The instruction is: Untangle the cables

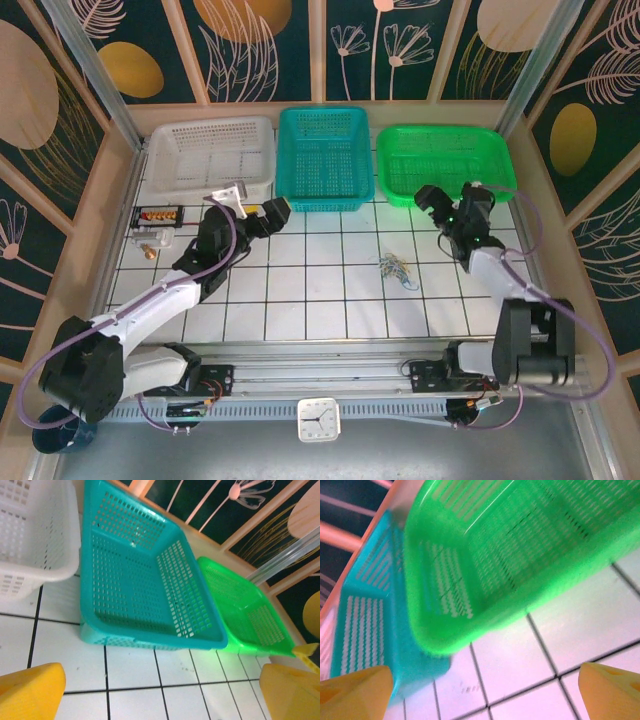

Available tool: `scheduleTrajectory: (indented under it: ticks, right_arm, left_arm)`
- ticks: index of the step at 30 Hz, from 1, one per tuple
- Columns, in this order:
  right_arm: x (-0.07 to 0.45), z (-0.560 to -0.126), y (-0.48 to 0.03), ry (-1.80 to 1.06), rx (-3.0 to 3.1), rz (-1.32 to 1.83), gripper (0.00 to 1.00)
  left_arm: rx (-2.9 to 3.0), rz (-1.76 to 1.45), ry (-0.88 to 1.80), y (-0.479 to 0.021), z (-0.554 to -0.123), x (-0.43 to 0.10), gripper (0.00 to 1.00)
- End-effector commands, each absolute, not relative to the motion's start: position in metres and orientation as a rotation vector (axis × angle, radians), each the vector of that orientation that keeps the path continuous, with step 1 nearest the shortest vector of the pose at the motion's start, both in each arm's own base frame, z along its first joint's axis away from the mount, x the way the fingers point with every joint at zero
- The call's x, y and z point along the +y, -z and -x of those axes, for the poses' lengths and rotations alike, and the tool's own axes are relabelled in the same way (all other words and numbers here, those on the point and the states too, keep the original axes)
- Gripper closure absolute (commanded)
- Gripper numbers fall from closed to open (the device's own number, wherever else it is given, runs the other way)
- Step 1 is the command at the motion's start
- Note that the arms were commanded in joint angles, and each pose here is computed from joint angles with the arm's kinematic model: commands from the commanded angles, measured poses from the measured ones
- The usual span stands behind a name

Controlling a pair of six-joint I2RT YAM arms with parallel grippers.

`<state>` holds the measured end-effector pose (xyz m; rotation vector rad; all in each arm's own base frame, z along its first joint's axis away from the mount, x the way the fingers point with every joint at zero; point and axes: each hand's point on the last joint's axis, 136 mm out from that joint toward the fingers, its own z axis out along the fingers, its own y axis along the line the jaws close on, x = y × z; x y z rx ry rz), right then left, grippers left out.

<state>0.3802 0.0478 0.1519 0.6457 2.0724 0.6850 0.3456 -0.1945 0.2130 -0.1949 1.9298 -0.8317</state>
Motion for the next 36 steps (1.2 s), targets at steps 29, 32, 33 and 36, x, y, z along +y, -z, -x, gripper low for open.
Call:
scheduleTrajectory:
  ticks: [29, 32, 33, 36]
  right_arm:
    - [0.284, -0.291, -0.167, -1.168, 2.279, -0.069, 0.1]
    - [0.266, -0.292, -0.172, -1.046, 2.278, -0.069, 0.09]
    - [0.258, -0.291, -0.171, -0.998, 2.283, -0.082, 0.09]
    - [0.228, -0.291, -0.16, -0.844, 2.299, -0.145, 0.09]
  left_arm:
    - [2.029, 0.158, 0.765, -0.179, -0.322, -0.201, 0.01]
    - [2.028, 0.155, 0.778, -0.178, -0.321, -0.203, 0.01]
    - [2.03, 0.153, 0.781, -0.178, -0.321, -0.203, 0.01]
    - [2.035, 0.144, 0.795, -0.177, -0.321, -0.206, 0.01]
